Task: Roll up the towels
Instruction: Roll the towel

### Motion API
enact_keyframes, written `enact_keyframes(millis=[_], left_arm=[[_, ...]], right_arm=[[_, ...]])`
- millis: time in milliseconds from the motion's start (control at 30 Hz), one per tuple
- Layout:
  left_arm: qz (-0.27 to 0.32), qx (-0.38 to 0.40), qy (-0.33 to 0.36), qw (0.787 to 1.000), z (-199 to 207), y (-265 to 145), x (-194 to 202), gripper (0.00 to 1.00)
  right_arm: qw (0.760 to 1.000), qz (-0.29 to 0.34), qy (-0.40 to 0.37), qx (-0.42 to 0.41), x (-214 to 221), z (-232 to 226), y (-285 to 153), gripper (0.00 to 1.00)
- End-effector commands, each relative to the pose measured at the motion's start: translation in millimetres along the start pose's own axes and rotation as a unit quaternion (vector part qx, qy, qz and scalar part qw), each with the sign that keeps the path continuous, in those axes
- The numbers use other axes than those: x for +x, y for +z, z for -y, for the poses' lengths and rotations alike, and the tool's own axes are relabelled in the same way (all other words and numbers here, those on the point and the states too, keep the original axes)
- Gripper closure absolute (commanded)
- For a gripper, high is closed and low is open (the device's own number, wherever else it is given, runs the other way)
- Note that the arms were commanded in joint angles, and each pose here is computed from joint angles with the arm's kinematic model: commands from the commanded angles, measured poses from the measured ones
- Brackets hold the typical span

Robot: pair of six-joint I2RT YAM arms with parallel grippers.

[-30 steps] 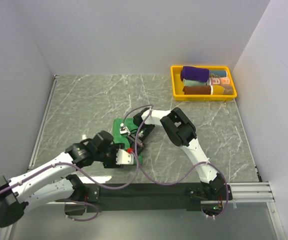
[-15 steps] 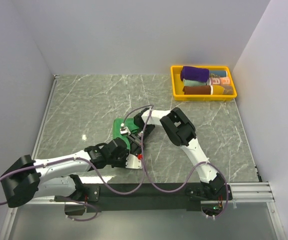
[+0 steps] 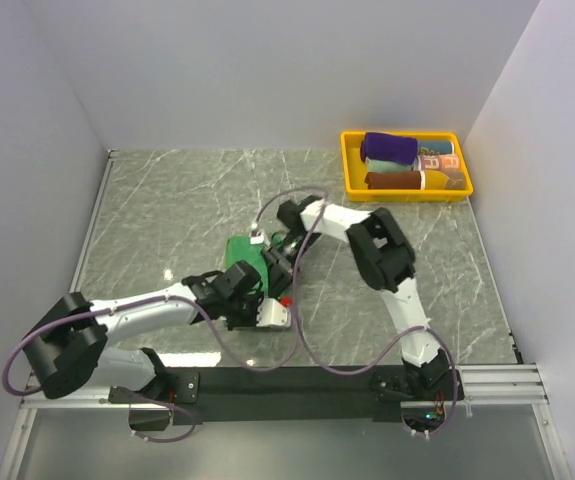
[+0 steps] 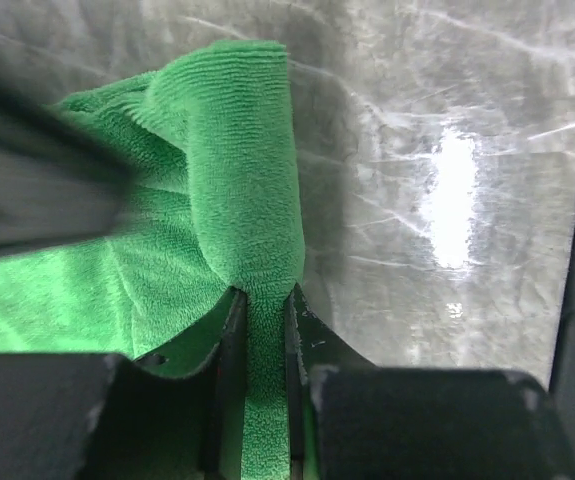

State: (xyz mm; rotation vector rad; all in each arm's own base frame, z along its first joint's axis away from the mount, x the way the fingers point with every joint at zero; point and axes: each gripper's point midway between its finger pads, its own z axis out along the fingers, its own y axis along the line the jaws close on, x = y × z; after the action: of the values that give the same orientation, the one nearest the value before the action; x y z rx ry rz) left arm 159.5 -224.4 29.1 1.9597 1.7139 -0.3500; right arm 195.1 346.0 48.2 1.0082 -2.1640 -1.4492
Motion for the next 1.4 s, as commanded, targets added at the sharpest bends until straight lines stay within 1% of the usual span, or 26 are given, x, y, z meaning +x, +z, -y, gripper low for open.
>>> enact_keyframes(millis=[0,33,100,133,200,233,267,300,333,400,433,500,533,567,667,767,800,833,867,933,967,1000,1067,1133,1233,1367], left_arm=[[-0.021,0.147,-0.073,0.986,50.6,-1.2,15.8,0.99],[-0.037,0.172,-0.103,0.979,54.0,-2.4,25.1,0.99],[-0.013,0.209,-0.124,0.970,49.4,-7.0,10.1,0.99],[-0.028,0.237,-0.147,0.960,55.2,-8.4,15.9,0.99],[-0.011,0.246,-0.168,0.954,38.7,-10.5,10.8,0.99],[-0.018,0.280,-0.193,0.940,46.3,-11.6,14.0,0.99],[-0.008,0.278,-0.198,0.940,32.1,-11.7,11.4,0.99],[-0.008,0.290,-0.210,0.933,30.7,-11.9,12.0,0.99],[-0.005,0.317,-0.234,0.919,32.5,-7.9,12.4,0.99],[0.000,0.337,-0.255,0.906,20.7,-11.1,11.9,0.99],[-0.007,0.354,-0.271,0.895,20.8,-5.4,17.1,0.99],[0.001,0.366,-0.292,0.884,6.9,-6.6,18.3,0.99],[-0.007,0.381,-0.308,0.872,8.0,-1.2,24.6,0.98],[-0.002,0.378,-0.311,0.872,-2.8,0.9,27.1,0.98],[-0.010,0.395,-0.331,0.857,-9.1,6.1,37.4,0.98],[-0.012,0.398,-0.345,0.850,-16.8,13.1,43.7,0.98],[-0.015,0.401,-0.351,0.846,-16.6,14.2,45.9,0.98],[-0.017,0.405,-0.357,0.842,-18.4,17.5,49.5,0.99],[-0.017,0.408,-0.361,0.838,-18.5,18.9,50.7,0.99],[-0.022,0.416,-0.370,0.830,-17.2,21.8,55.2,0.99],[-0.025,0.418,-0.371,0.829,-16.5,22.8,57.2,0.99],[-0.026,0.418,-0.372,0.828,-16.6,23.7,58.3,0.99],[-0.027,0.423,-0.376,0.824,-15.2,26.4,59.5,0.99],[-0.026,0.429,-0.383,0.818,-14.8,29.6,60.6,0.99],[-0.025,0.428,-0.390,0.815,-16.5,31.8,62.0,0.99],[-0.024,0.429,-0.396,0.812,-19.2,33.0,63.7,0.99]], right_arm=[[0.987,0.090,-0.089,0.098,-35.0,-15.7,-58.9,0.68],[0.981,0.110,-0.098,0.129,-38.5,-18.2,-76.7,0.68],[0.975,0.135,-0.094,0.147,-38.1,-17.5,-90.8,0.68],[0.969,0.160,-0.100,0.159,-38.3,-24.3,-109.6,0.68],[0.962,0.185,-0.095,0.177,-30.9,-21.7,-123.5,0.68],[0.952,0.208,-0.117,0.192,-28.4,-37.1,-136.8,0.68],[0.944,0.227,-0.116,0.209,-24.7,-36.8,-148.9,0.69],[0.936,0.236,-0.115,0.232,-15.9,-26.7,-151.0,0.69],[0.921,0.259,-0.141,0.254,-11.1,-44.2,-163.1,0.70],[0.904,0.274,-0.147,0.294,4.5,-36.7,-165.5,0.71],[0.889,0.294,-0.169,0.308,10.0,-53.0,-173.1,0.70],[0.882,0.298,-0.167,0.324,26.7,-51.5,-169.9,0.71],[0.882,0.295,-0.163,0.328,32.6,-48.3,-167.7,0.71],[0.885,0.289,-0.166,0.326,38.2,-45.3,-163.9,0.71],[0.896,0.248,-0.177,0.322,55.4,-38.8,-144.2,0.71],[0.889,0.212,-0.227,0.338,53.8,-49.0,-122.1,0.64],[0.880,0.208,-0.249,0.347,45.9,-54.2,-118.4,0.57],[0.875,0.182,-0.285,0.346,42.1,-62.7,-98.1,0.55],[0.862,0.173,-0.296,0.373,35.9,-60.2,-96.6,0.55],[0.842,0.149,-0.355,0.379,18.0,-72.7,-70.9,0.54],[0.823,0.145,-0.373,0.403,8.3,-74.6,-69.9,0.54],[0.812,0.140,-0.392,0.409,-1.3,-73.7,-61.1,0.54],[0.787,0.107,-0.451,0.406,-5.4,-82.7,-32.8,0.55],[0.758,0.081,-0.488,0.424,-12.3,-77.3,-16.9,0.57],[0.738,0.051,-0.523,0.423,-11.8,-70.5,12.3,0.58],[0.728,0.032,-0.526,0.438,-14.2,-43.4,27.6,0.57]])
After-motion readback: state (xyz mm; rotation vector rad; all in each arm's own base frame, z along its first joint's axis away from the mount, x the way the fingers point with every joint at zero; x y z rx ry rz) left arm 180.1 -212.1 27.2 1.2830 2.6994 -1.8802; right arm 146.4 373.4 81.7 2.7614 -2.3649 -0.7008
